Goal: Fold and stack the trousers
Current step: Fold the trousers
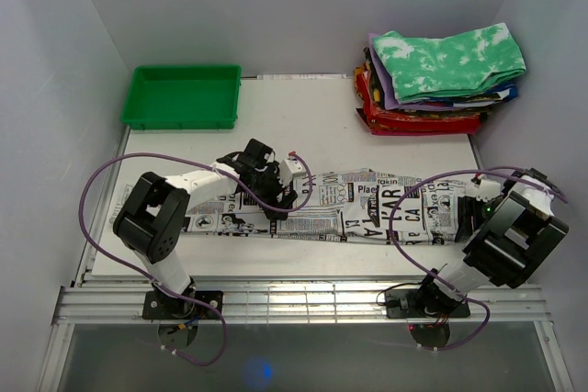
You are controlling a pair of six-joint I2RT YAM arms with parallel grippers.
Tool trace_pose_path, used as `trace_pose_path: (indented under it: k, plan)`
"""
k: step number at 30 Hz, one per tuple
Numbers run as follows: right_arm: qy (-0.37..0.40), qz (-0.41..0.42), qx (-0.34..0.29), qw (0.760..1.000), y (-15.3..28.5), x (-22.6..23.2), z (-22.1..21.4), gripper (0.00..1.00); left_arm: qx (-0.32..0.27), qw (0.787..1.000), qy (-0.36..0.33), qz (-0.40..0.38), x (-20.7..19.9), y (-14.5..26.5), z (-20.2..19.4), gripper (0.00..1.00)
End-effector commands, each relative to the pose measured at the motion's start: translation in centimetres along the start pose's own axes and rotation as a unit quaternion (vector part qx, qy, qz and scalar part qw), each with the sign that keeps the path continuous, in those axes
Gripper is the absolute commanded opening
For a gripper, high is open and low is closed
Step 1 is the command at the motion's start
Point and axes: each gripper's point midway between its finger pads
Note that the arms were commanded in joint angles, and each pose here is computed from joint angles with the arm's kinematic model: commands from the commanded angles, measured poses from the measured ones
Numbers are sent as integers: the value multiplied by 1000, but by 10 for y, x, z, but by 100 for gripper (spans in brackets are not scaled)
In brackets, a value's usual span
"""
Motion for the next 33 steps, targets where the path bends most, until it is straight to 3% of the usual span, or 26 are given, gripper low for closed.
trace_pose_path:
  k: [1, 11, 14, 15, 19, 24, 33]
  plan:
    - [9, 10, -34, 999, 6, -2, 19, 58, 7, 1000, 12, -4, -4, 2, -6, 94]
    - [-1, 29, -47, 999, -7, -6, 31, 49, 17, 1000, 23, -2, -3, 1, -10, 94]
    - [-1, 27, -46, 999, -7, -7, 32, 35, 24, 999, 26, 3, -1, -1, -15, 94]
    - [0, 24, -47, 999, -6, -8, 32, 25, 27, 999, 26, 4, -1, -1, -17, 94]
    - [13, 13, -52, 998, 7, -11, 37, 8, 42, 999, 34, 4, -3, -4, -29, 94]
    - [37, -13, -56, 998, 27, -19, 43, 8, 58, 998, 36, -9, -10, -7, -45, 94]
    - [79, -60, 7, 995, 25, -34, 13, 8, 87, 995, 39, -12, -12, -10, -67, 92]
Point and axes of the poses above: each gripper's point midway between its finger pads, its own y axis back along the fingers, its own x axis along the line the jaws close on, z = x × y, and after that the axes turned 3 degrees about y, right-handed
